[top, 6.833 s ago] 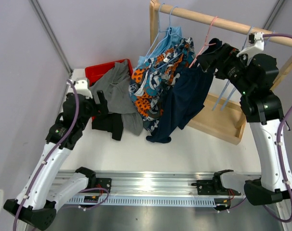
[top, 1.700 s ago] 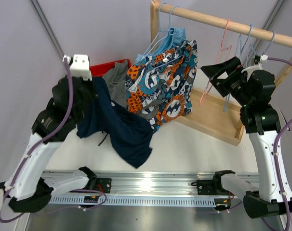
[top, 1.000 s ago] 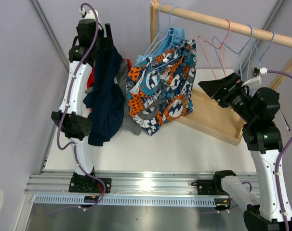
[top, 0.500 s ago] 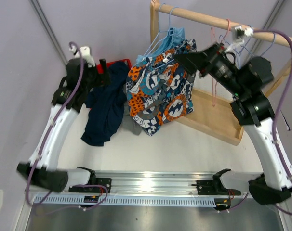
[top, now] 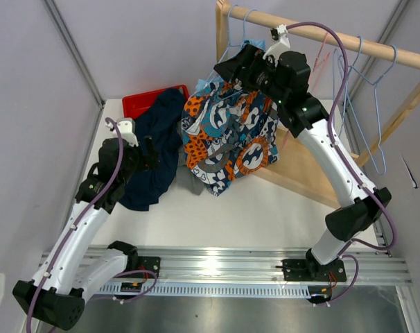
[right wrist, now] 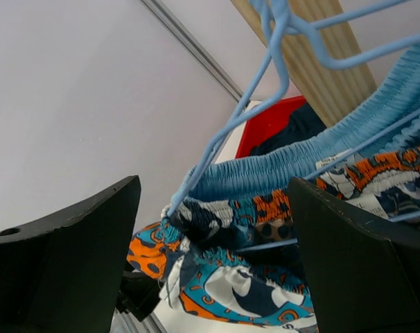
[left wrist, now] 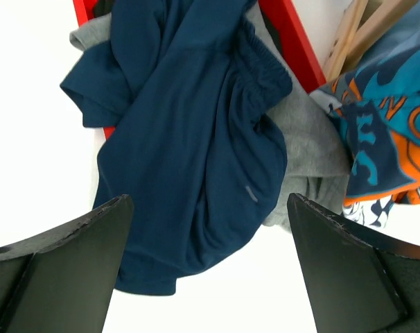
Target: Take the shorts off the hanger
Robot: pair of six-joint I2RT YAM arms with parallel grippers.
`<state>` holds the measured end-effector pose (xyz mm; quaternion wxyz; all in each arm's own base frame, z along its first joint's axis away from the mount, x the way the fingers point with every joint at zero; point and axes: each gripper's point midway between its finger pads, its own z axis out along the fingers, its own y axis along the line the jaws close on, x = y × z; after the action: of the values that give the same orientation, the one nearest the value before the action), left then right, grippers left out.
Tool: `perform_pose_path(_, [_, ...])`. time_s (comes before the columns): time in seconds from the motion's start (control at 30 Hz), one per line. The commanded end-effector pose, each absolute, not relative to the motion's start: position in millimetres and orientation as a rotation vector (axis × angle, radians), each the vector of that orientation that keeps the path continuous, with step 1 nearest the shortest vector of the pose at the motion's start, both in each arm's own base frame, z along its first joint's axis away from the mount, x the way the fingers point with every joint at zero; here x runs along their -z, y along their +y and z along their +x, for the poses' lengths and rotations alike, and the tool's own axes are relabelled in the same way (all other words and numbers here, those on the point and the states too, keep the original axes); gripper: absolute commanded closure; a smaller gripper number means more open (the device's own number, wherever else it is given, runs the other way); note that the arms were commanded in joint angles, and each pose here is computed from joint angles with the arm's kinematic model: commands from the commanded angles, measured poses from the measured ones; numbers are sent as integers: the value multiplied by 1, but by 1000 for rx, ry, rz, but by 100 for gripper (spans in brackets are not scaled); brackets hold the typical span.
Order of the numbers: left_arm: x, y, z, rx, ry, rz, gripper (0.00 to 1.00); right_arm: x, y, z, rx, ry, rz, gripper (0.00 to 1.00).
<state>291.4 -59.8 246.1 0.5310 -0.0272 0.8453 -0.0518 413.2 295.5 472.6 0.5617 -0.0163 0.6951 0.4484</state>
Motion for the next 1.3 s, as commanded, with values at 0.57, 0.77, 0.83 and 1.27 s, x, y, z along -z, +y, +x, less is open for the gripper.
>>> perform_pose_path(0.57, [-273,-67,295,176,1920,-76,1,-498,317,436,-1054,1530,4,81])
perform_pose_path(0.77, [-271,-66,296,168,1928,-76,1,-496,310,429,-1040,1541,14,85])
perform_pose_path(0.83, [-271,-66,297,167,1927,-77,1,-503,305,423,-1038,1527,17,84])
perform_pose_path(1.27, [-267,-65,299,152,1940,-77,1,-524,275,391,-993,1477,31,79])
